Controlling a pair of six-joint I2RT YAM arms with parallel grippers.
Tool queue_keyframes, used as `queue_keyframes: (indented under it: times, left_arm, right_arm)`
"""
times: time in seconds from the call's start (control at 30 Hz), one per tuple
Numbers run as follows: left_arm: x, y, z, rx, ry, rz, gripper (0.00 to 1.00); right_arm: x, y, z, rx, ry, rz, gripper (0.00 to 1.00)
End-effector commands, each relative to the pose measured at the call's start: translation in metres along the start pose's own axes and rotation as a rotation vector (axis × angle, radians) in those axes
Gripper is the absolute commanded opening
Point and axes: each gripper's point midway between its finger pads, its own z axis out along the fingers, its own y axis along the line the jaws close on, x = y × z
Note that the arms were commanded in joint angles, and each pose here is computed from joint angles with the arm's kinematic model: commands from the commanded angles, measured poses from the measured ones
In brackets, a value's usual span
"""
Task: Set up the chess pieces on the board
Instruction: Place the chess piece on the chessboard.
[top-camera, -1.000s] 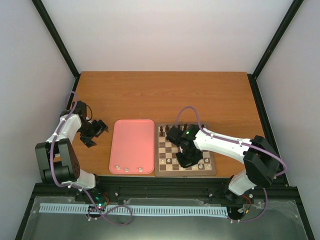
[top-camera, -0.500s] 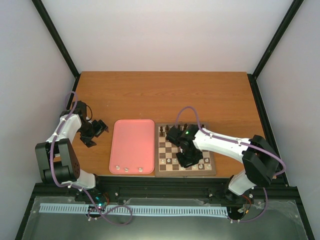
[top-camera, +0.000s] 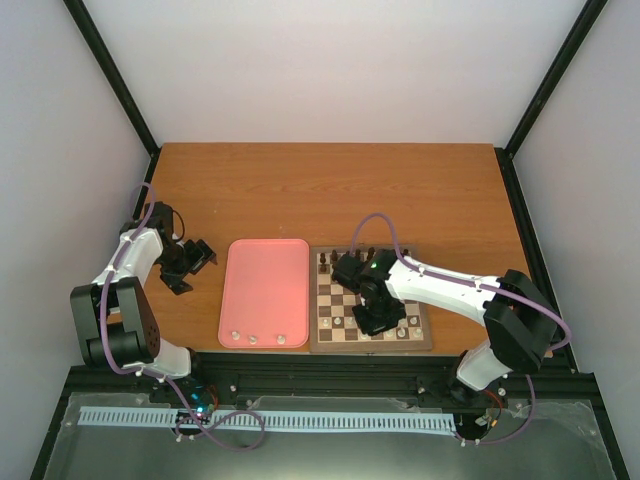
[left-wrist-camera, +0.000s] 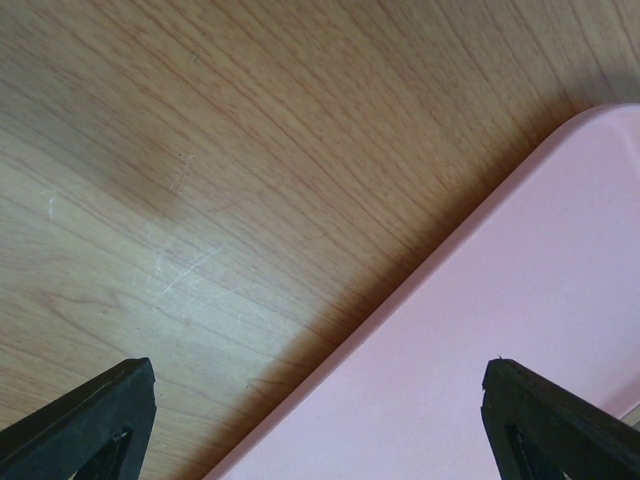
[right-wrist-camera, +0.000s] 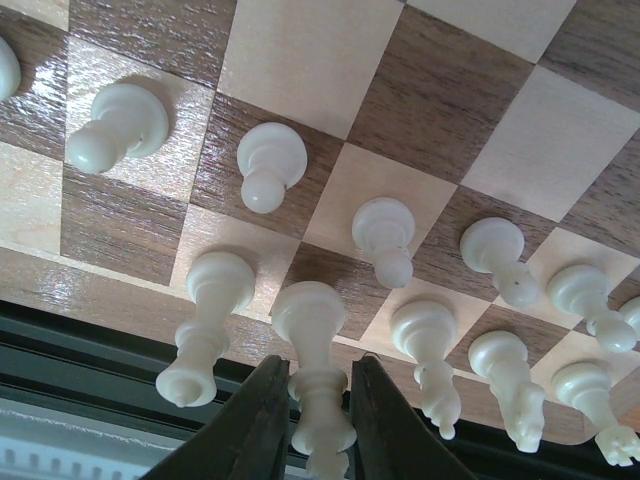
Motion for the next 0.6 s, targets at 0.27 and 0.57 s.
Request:
queue_keyframes:
  times: [0.27,0.57]
  left_arm:
    - [-0.0057,-0.0077,-0.0054,0.018,-0.023,0.007,1.00]
    - [-0.0061,-0.0080,-0.0053,0.020,-0.024,0.005,1.00]
  right_arm:
    - [0.0046,-0.0069,0.0038,0.024,0.016,0.015,0.18]
    - [0.0064,-0.0110,0.0015,0.043,0.016,0.016,0.18]
